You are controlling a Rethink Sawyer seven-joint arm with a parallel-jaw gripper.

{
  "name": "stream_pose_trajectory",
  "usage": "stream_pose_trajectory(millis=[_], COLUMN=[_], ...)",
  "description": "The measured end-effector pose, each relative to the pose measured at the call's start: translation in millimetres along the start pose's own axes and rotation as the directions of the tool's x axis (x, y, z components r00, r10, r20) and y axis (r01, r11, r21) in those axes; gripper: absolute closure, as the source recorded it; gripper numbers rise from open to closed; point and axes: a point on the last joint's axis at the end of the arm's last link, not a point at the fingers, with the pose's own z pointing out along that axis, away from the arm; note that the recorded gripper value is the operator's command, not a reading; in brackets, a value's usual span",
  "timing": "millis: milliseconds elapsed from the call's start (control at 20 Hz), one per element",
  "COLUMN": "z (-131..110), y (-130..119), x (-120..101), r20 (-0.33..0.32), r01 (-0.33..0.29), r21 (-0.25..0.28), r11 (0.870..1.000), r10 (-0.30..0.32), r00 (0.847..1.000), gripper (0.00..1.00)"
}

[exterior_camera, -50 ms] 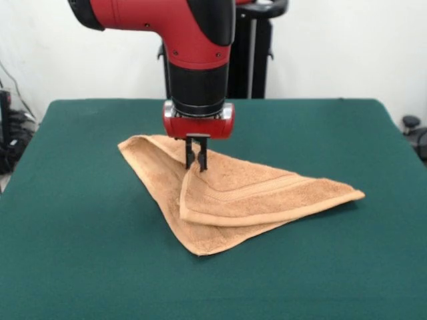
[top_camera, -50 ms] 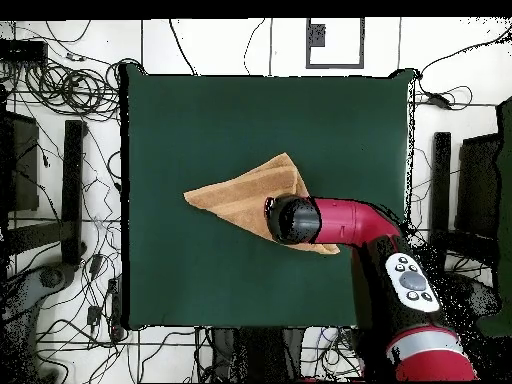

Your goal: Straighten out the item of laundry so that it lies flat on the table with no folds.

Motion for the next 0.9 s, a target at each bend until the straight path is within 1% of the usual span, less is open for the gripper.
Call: stream_pose_trajectory(millis=[200,300,350,450,550,700,900], z=[-6,-13,-19,-24,-36,-44,-60], y=[6,10,13,16,24,32,51], x=[13,23,32,39,57,69,91], r20=[-0.018,-0.031,-0.042,-0.052,-0.076,-0.092,-0.120], r01=[-0.001,-0.006,-0.011,-0.016,-0.034,-0.042,-0.056], r21=[-0.008,-0.014,-0.019,-0.023,-0.035,-0.042,-0.056], r11=[1.000,1.000,1.000,1.000,0.999,0.998,0.997], r10=[0.001,0.005,0.010,0.015,0.032,0.038,0.049], r00=[1.000,1.000,0.999,0.999,0.997,0.995,0.992], gripper=[1.00,1.00,1.00,1.00,1.00,1.00,1.00])
